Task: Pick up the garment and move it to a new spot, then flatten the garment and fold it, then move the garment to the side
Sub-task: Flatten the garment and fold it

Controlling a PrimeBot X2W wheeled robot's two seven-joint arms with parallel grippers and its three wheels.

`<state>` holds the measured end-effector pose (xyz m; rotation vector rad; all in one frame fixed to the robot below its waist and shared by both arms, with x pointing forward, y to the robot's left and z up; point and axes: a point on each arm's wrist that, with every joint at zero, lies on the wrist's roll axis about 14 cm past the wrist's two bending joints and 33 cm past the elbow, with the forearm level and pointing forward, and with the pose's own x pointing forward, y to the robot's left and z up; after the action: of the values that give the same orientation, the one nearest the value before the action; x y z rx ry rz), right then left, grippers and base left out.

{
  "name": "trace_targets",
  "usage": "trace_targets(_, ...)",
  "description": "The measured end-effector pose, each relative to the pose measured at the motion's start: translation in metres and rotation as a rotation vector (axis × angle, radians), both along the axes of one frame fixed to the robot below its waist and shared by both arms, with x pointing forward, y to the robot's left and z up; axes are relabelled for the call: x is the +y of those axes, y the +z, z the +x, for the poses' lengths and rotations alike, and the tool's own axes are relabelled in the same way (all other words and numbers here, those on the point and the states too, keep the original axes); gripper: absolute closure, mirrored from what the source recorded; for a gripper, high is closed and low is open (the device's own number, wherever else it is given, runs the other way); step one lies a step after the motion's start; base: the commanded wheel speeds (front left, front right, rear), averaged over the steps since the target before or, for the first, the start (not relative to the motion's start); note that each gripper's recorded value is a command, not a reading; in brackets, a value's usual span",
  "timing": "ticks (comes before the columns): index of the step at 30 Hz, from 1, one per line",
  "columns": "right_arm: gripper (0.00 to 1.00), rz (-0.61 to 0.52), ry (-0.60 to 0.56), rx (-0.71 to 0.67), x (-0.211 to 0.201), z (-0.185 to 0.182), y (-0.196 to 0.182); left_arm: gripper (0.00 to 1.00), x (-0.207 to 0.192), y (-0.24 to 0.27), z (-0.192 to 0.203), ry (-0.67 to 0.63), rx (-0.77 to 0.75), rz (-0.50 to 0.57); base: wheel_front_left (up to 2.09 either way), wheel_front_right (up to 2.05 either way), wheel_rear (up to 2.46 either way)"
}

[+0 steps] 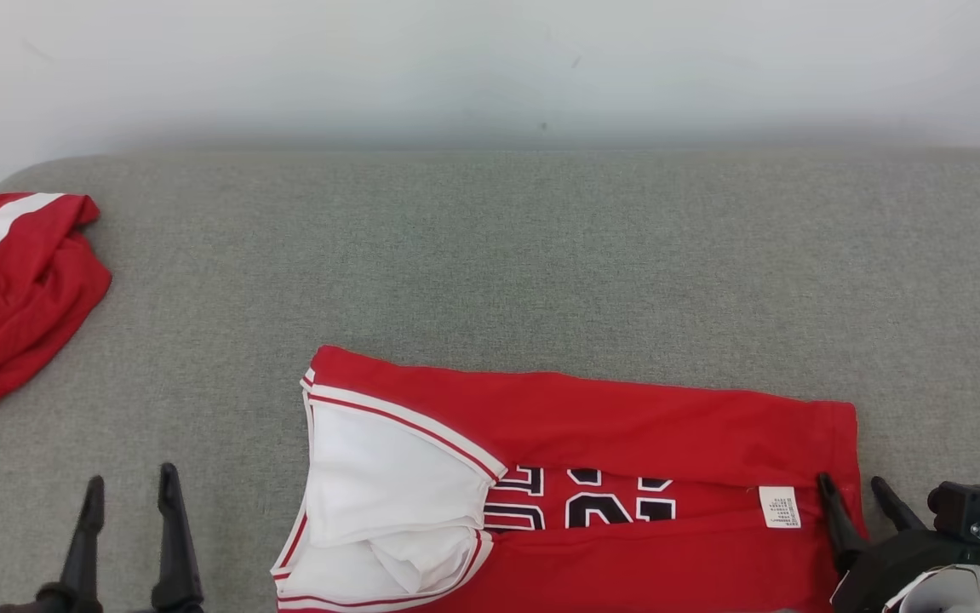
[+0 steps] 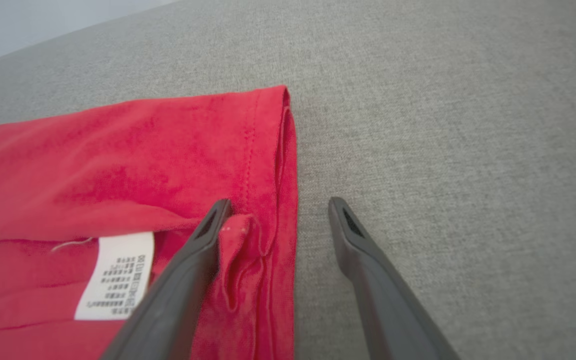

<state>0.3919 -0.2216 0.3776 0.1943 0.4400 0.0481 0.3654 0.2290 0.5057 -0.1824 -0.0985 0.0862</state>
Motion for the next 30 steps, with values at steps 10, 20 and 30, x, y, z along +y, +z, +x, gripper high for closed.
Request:
trace_targets(10, 1.00, 0.034, 0.013, 0.045, 0.012, -0.005, -0.004, 0.00, -0.004, -0.012, -0.015, -0.007, 0.045, 0.047, 0.00, 0.00, 0.00)
trace_targets(20, 1.00, -0.104, -0.118, 0.000, -0.079, -0.005, 0.032, 0.00, -0.007, -0.017, -0.032, -0.016, 0.061, 0.045, 0.00, 0.00, 0.00)
trace_targets(30, 1.00, -0.219, -0.175, -0.031, -0.136, -0.006, 0.071, 0.00, -0.020, -0.013, -0.031, -0.054, 0.046, 0.034, 0.00, 0.00, 0.00)
